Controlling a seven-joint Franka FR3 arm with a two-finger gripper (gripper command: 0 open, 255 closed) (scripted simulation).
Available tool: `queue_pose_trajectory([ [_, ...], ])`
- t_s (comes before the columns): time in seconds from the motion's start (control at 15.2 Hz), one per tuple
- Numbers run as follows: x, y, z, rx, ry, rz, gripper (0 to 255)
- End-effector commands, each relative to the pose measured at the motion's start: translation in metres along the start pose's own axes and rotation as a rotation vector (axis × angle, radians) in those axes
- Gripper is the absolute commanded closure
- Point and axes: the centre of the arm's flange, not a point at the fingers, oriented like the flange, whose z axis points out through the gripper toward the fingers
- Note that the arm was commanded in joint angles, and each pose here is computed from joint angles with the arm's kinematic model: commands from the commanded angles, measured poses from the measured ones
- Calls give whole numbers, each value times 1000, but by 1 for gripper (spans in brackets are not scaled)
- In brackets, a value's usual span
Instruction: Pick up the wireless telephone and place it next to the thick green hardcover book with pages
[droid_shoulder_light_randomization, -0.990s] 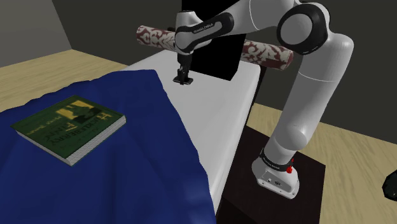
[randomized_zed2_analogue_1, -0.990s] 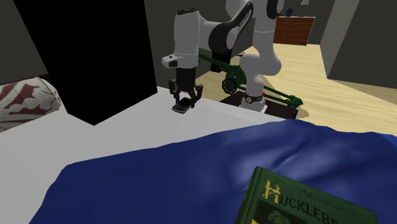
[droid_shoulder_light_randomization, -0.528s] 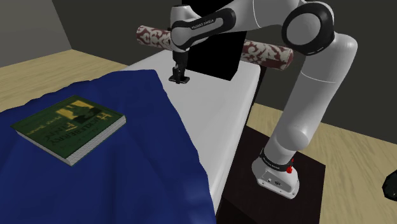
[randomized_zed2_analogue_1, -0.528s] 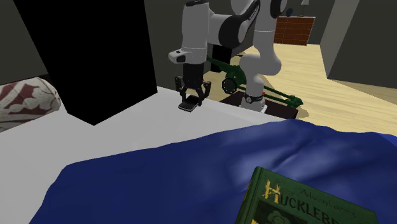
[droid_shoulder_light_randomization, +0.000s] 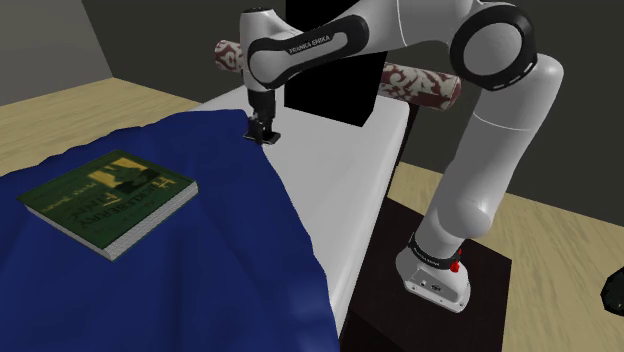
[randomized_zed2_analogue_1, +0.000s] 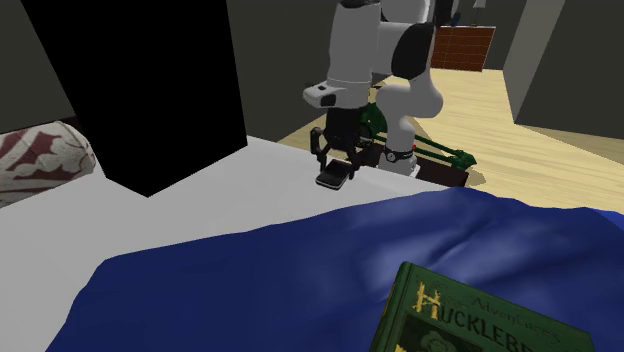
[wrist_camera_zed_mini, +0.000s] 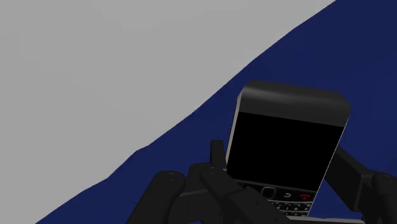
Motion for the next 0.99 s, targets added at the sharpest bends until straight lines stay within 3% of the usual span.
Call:
queue_pose_trajectory([
  [0.0, 8, -24, 2, 0, 0, 2, 255],
  [0.92, 57, -202, -7, 0, 0, 2, 255],
])
